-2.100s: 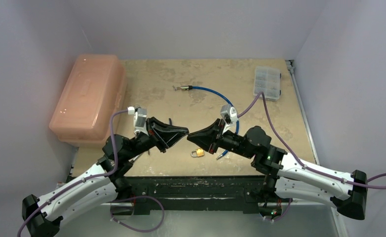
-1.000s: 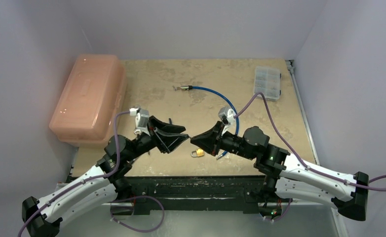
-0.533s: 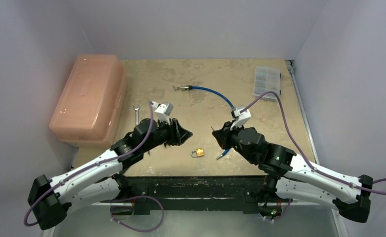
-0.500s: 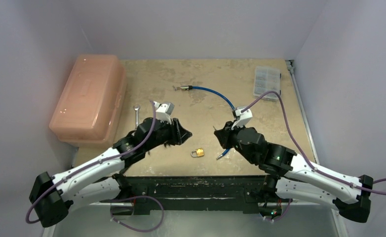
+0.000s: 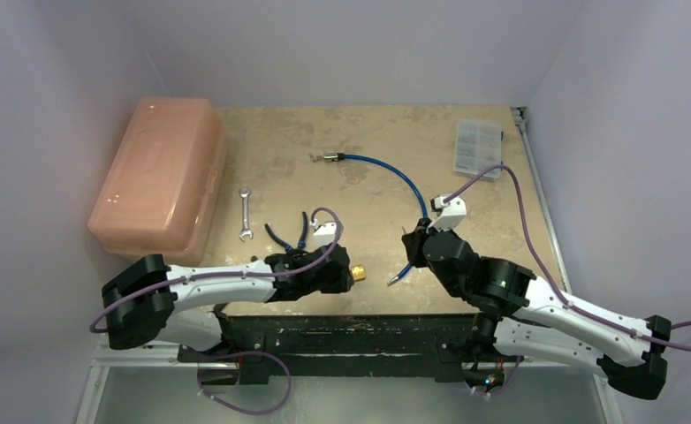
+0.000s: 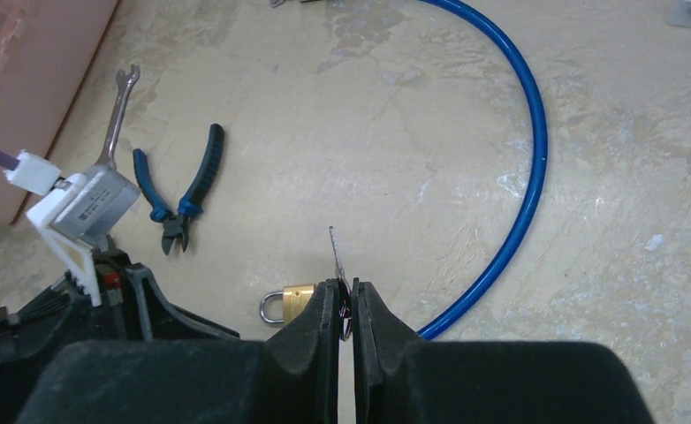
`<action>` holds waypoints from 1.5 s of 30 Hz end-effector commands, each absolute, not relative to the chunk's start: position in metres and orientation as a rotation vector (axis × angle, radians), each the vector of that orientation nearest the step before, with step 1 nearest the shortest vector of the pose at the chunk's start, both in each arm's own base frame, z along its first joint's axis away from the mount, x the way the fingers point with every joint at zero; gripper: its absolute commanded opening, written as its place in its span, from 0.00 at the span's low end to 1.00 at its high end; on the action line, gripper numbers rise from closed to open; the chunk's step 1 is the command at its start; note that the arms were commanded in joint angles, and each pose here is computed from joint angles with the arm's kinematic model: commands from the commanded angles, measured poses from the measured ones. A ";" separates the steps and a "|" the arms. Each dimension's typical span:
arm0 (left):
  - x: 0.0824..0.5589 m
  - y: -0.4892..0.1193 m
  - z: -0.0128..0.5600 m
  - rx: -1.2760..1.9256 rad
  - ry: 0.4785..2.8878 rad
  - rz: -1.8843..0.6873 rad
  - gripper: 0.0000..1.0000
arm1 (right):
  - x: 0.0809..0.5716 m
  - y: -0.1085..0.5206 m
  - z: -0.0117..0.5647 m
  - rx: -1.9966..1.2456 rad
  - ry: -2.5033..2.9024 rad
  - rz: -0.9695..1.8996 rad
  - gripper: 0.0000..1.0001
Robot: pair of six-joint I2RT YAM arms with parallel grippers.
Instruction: Unlock with the key
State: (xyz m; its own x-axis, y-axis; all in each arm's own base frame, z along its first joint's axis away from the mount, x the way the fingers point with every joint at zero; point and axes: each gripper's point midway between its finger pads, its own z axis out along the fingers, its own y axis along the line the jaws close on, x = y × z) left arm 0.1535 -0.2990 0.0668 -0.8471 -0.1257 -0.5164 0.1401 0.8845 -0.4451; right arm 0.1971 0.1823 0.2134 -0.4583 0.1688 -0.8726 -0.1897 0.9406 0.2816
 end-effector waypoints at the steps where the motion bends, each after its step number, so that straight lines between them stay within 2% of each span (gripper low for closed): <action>1: 0.165 -0.311 0.061 -0.089 2.448 -0.683 0.28 | 0.198 0.176 0.228 0.038 1.965 0.435 0.00; 5: 0.167 -0.324 0.053 -0.048 2.445 -0.718 0.27 | 0.196 0.175 0.226 0.032 1.967 0.442 0.00; 17: 0.183 -0.311 0.035 -0.054 2.422 -0.542 0.22 | 0.192 0.170 0.227 0.010 1.960 0.451 0.00; 35: 0.238 -0.310 0.043 -0.040 2.362 -0.462 0.18 | 0.189 0.172 0.220 0.009 1.975 0.479 0.00; 41: 0.237 -0.302 0.055 -0.030 2.354 -0.427 0.19 | 0.188 0.170 0.218 0.011 1.977 0.480 0.00; 45: 0.234 -0.303 0.067 0.101 2.320 -0.421 0.24 | 0.188 0.171 0.217 0.007 1.978 0.476 0.00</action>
